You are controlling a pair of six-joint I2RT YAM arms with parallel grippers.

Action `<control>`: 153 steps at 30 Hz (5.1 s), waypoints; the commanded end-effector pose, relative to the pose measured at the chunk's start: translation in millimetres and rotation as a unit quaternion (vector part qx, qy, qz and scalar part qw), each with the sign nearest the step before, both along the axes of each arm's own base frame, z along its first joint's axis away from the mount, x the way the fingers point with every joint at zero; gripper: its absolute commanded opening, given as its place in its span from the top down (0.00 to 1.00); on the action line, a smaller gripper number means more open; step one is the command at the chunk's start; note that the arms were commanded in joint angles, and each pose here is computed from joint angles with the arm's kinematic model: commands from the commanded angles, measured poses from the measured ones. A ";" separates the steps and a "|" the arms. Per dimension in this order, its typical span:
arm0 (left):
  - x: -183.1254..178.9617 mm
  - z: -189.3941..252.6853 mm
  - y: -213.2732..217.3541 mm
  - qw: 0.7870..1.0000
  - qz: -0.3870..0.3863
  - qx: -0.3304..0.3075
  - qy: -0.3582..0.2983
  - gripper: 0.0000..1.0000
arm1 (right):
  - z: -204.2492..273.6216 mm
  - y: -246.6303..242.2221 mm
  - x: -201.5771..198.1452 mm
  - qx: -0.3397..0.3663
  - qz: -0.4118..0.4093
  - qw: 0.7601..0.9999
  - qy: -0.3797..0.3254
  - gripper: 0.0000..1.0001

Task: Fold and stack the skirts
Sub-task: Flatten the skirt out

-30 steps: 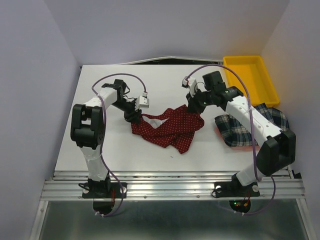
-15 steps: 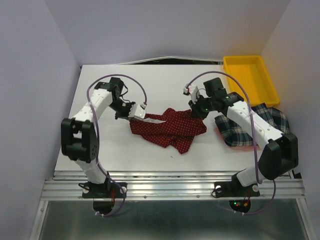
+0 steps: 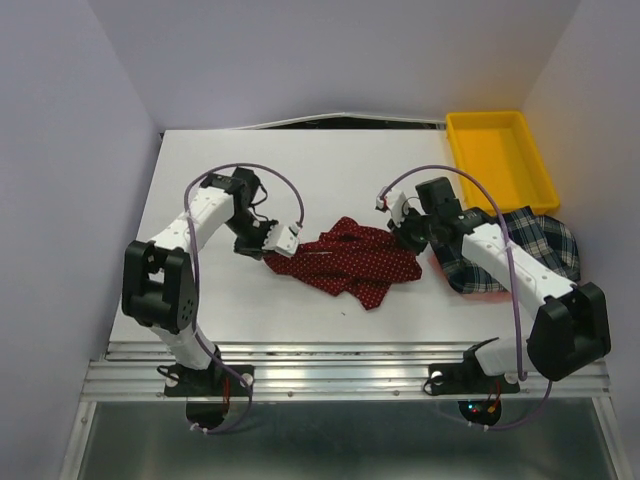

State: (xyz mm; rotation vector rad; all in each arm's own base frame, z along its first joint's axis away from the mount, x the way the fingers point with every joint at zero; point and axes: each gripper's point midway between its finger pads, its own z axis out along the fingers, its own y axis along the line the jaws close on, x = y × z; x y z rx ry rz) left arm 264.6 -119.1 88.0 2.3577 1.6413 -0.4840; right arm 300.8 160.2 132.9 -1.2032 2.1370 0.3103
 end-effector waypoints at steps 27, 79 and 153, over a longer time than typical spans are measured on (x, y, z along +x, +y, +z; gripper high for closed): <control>93.7 40.5 -35.1 0.936 0.233 -0.256 0.056 0.22 | 9.8 -0.7 5.2 0.025 -0.018 0.999 -0.032 0.99; 100.3 348.3 8.4 0.685 0.438 -0.404 -0.420 1.00 | 270.2 -8.4 100.2 0.195 -0.119 0.901 -0.370 0.99; 24.7 108.2 -26.9 0.862 0.423 -0.256 -0.115 1.00 | 5.5 65.9 -30.5 0.220 0.020 0.947 0.232 0.45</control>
